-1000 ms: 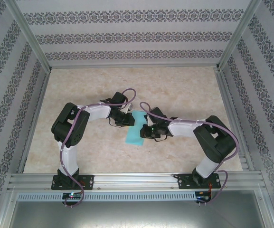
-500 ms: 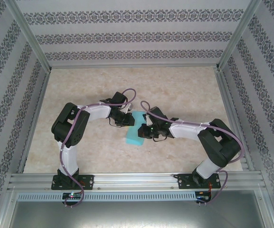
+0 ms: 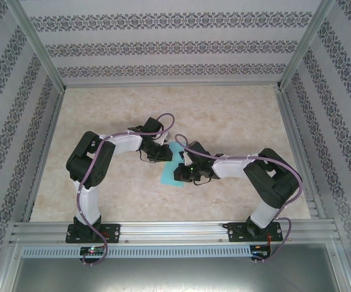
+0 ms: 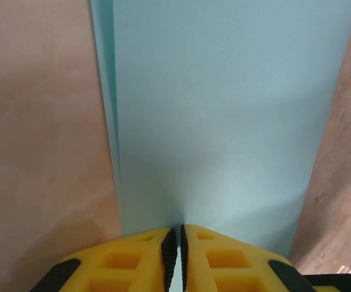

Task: Fold a paper plane with a square sheet of paper (pick it up from the middle)
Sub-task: Fold the square sheet of paper in half at the center of the table.

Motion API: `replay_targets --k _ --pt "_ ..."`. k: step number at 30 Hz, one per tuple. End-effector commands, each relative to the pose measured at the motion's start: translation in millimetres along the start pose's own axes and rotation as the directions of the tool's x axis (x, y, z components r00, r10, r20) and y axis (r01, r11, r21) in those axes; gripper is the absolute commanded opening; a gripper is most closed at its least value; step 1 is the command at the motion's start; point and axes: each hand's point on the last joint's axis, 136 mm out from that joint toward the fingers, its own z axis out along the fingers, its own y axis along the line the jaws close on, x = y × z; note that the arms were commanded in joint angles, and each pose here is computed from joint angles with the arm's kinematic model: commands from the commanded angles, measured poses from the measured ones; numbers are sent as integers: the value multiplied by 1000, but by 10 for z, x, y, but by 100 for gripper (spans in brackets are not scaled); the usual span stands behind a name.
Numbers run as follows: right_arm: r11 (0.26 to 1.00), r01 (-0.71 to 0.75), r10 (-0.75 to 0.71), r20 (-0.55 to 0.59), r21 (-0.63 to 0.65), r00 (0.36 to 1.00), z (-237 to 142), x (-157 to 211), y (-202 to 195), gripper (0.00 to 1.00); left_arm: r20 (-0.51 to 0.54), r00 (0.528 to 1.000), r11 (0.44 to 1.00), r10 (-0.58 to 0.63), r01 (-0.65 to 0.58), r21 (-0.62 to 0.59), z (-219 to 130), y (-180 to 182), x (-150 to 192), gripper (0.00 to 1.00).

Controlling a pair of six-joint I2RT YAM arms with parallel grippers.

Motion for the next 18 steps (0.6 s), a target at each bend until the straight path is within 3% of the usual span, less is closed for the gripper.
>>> replay_targets --k 1,18 --pt "997 -44 50 -93 62 994 -15 382 -241 9 -208 968 941 -138 62 -334 328 970 751 19" --pt "991 -33 52 -151 129 987 -210 835 -488 9 -215 966 937 -140 59 -344 324 985 738 19"
